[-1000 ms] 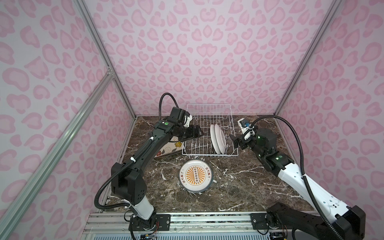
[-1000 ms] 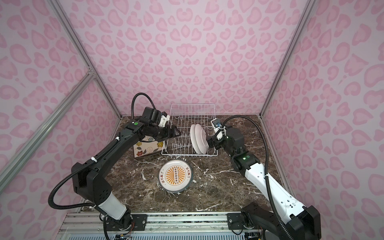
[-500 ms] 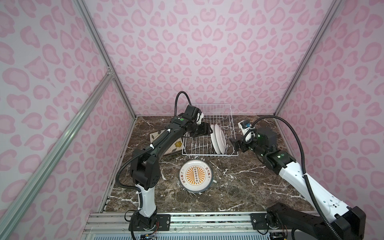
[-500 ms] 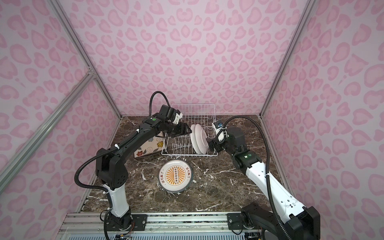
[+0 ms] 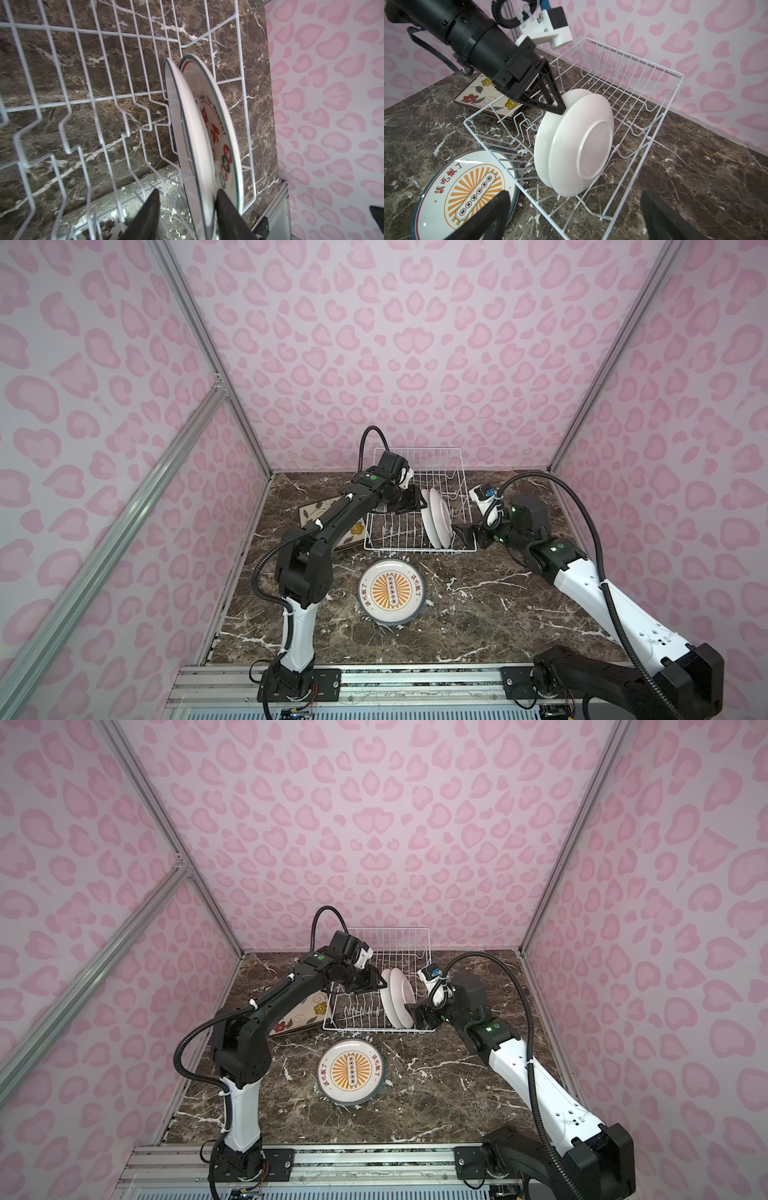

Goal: Unload the plates from the dish rack
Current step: Pick up a plate from the dish rack.

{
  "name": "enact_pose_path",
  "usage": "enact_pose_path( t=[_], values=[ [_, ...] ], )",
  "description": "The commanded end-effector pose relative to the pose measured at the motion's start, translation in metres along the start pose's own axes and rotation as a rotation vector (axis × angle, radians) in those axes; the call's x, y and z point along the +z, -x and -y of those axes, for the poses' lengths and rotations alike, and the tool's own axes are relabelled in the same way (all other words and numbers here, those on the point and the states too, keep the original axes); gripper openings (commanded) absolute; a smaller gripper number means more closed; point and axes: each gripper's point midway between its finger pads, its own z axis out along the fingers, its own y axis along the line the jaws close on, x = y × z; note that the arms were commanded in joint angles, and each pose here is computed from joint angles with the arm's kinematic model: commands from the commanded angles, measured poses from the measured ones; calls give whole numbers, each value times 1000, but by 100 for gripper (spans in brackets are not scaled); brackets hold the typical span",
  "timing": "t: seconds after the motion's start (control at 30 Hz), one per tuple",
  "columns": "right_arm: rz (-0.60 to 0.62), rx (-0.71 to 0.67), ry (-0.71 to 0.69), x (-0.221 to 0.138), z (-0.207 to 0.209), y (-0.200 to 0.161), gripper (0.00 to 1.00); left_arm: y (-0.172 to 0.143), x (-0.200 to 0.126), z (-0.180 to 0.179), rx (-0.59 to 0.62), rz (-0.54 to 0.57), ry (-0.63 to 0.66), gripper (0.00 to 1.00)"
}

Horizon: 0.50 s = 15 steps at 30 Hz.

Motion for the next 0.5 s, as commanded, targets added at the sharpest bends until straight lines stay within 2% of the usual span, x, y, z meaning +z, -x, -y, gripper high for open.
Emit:
enact_pose_path(
  t=[0.0, 0.13, 0.2, 0.47],
  values=[
    [14, -2, 14, 2, -2, 2, 99, 3, 6, 3, -7, 1, -15, 39],
    [9, -5, 2, 3, 1, 0, 99, 3, 12, 3, -20, -12, -26, 38],
    [8, -7, -6, 3, 2, 0, 99, 4, 12, 6, -24, -11, -33, 32],
    [18, -2, -32, 2, 9, 0, 99, 0, 26, 10, -83, -37, -71, 22]
  ],
)
